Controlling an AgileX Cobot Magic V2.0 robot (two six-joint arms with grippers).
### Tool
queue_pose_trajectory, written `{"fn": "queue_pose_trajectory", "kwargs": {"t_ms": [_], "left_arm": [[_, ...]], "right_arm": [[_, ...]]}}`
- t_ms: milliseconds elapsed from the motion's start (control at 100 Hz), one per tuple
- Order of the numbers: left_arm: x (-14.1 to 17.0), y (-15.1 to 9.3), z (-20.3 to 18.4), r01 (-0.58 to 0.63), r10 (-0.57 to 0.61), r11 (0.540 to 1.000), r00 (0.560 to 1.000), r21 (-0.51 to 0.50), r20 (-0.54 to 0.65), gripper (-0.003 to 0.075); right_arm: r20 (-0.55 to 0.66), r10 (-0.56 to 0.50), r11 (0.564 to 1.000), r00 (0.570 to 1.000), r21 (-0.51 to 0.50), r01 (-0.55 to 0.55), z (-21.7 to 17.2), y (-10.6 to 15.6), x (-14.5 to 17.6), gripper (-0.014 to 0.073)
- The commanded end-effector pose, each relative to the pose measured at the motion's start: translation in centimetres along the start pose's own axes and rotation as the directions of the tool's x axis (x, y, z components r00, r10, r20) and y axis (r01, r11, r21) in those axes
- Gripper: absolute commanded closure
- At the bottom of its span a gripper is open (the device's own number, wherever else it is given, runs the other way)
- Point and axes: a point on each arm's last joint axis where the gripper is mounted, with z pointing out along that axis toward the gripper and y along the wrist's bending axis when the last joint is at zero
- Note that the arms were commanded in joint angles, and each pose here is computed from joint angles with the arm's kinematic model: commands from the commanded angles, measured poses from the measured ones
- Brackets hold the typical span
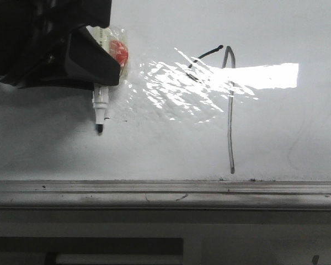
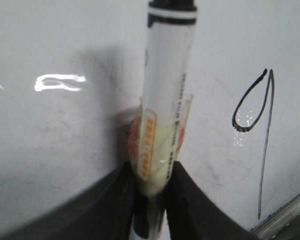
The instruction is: Write number 9 on whiteboard
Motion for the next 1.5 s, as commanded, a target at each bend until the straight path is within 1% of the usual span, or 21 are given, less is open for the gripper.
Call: {"fn": "queue_pose_trajectory", "kwargs": {"t_ms": [0, 50, 110, 150, 310, 410, 490, 570, 640, 710, 780, 850, 870, 910, 920, 930, 940, 950, 1120, 1210, 1490], "left_arm": [[-0.2, 1.7, 0.9, 0.033, -0.026, 0.988, 0.999, -0.152, 0.043, 0.0444], [-0.2, 1.9, 0.9, 0.061, -0.053, 0.984, 0.997, -0.17, 0.053, 0.035], [-0.3, 2.0, 0.9, 0.071, -0.062, 0.981, 0.996, -0.18, 0.059, 0.0291], [-0.3, 2.1, 0.9, 0.072, -0.061, 0.979, 0.996, -0.189, 0.065, 0.0269], [-0.4, 2.2, 0.7, 0.073, -0.06, 0.978, 0.995, -0.195, 0.074, 0.0245], [-1.0, 1.4, -0.3, 0.078, -0.067, 0.989, 0.994, -0.128, 0.09, 0.0199], [-1.4, 0.7, -2.1, 0.08, -0.074, 0.996, 0.99, -0.051, 0.118, 0.0195], [-1.6, 0.2, -4.6, 0.025, -0.023, 1.0, 0.983, -0.008, 0.182, 0.0198], [-1.2, 0.2, -7.2, -0.018, 0.014, 1.0, 0.967, 0.013, 0.253, 0.023], [-0.5, 0.5, -9.7, -0.044, 0.029, 0.998, 0.948, 0.042, 0.316, 0.0284], [0.6, 1.0, -11.9, -0.049, 0.02, 0.996, 0.926, 0.07, 0.376, 0.037], [1.9, 1.8, -14.0, -0.051, 0.003, 0.994, 0.9, 0.097, 0.435, 0.0522], [2.2, 1.9, -14.3, -0.051, 0.001, 0.994, 0.896, 0.101, 0.445, 0.0554], [3.0, 2.3, -15.3, -0.052, -0.01, 0.992, 0.877, 0.116, 0.48, 0.0665], [3.1, 2.4, -15.2, -0.052, -0.009, 0.992, 0.879, 0.115, 0.476, 0.0665], [3.3, 2.5, -15.6, -0.053, -0.014, 0.991, 0.87, 0.122, 0.493, 0.0711], [3.4, 2.6, -15.5, -0.053, -0.013, 0.991, 0.872, 0.12, 0.489, 0.0711], [3.7, 2.7, -15.7, -0.053, -0.016, 0.991, 0.867, 0.124, 0.497, 0.0741], [5.6, 3.7, -17.6, -0.057, -0.05, 0.985, 0.814, 0.164, 0.579, 0.0741], [6.2, 4.0, -18.0, -0.058, -0.057, 0.983, 0.799, 0.172, 0.599, 0.0741], [6.8, 4.2, -17.6, -0.057, -0.053, 0.984, 0.808, 0.166, 0.587, 0.0741]], "right_arm": [[0.086, -0.017, 1.0, 0.996, 0.01, 0.016, -0.5, -0.4, -1.4, 0.0645], [0.086, -0.017, 1.0, 0.996, 0.01, 0.016, -0.5, -0.4, -1.4, 0.0645], [0.086, -0.017, 1.0, 0.996, 0.01, 0.016, -0.5, -0.4, -1.4, 0.0645], [0.086, -0.017, 1.0, 0.996, 0.01, 0.016, -0.5, -0.4, -1.4, 0.0645], [0.086, -0.016, 1.0, 0.996, 0.01, 0.015, -0.5, -0.4, -1.4, 0.0645], [0.083, -0.016, 1.0, 0.996, 0.012, 0.015, -0.5, -0.4, -1.4, 0.0645], [0.072, -0.015, 1.0, 0.997, 0.019, 0.014, -0.6, -0.6, -1.1, 0.0645], [0.067, -0.028, 0.999, 0.997, 0.03, 0.026, -0.9, -0.8, -0.1, 0.0645], [0.051, -0.039, 0.999, 0.998, 0.039, 0.037, -1.3, -0.9, 1.4, 0.0645], [0.039, -0.041, 0.998, 0.998, 0.045, 0.039, -1.6, -1.0, 3.4, 0.0645], [0.042, -0.037, 0.998, 0.998, 0.059, 0.035, -2.1, -1.2, 5.3, 0.0645], [0.055, -0.014, 0.997, 0.998, 0.072, 0.01, -2.7, -1.4, 7.2, 0.0645], [0.059, -0.008, 0.997, 0.998, 0.074, 0.003, -2.8, -1.5, 7.5, 0.0645], [0.068, -0.005, 0.997, 0.998, 0.081, -0.001, -3.1, -1.6, 8.4, 0.0645], [0.069, -0.004, 0.997, 0.998, 0.081, -0.002, -3.1, -1.6, 8.5, 0.0645], [0.067, -0.005, 0.997, 0.998, 0.081, 0.0, -3.1, -1.6, 8.8, 0.0645], [0.074, -0.001, 0.997, 0.997, 0.081, -0.005, -3.3, -1.7, 8.9, 0.0645], [0.075, 0.0, 0.997, 0.997, 0.081, -0.006, -3.3, -1.7, 9.0, 0.0645], [0.109, 0.029, 0.995, 0.994, 0.088, -0.039, -4.4, -2.2, 10.5, 0.0645], [0.115, 0.037, 0.994, 0.993, 0.094, -0.048, -4.6, -2.4, 10.7, 0.0645], [0.116, 0.038, 0.994, 0.992, 0.095, -0.049, -4.7, -2.4, 10.7, 0.0645]]}}
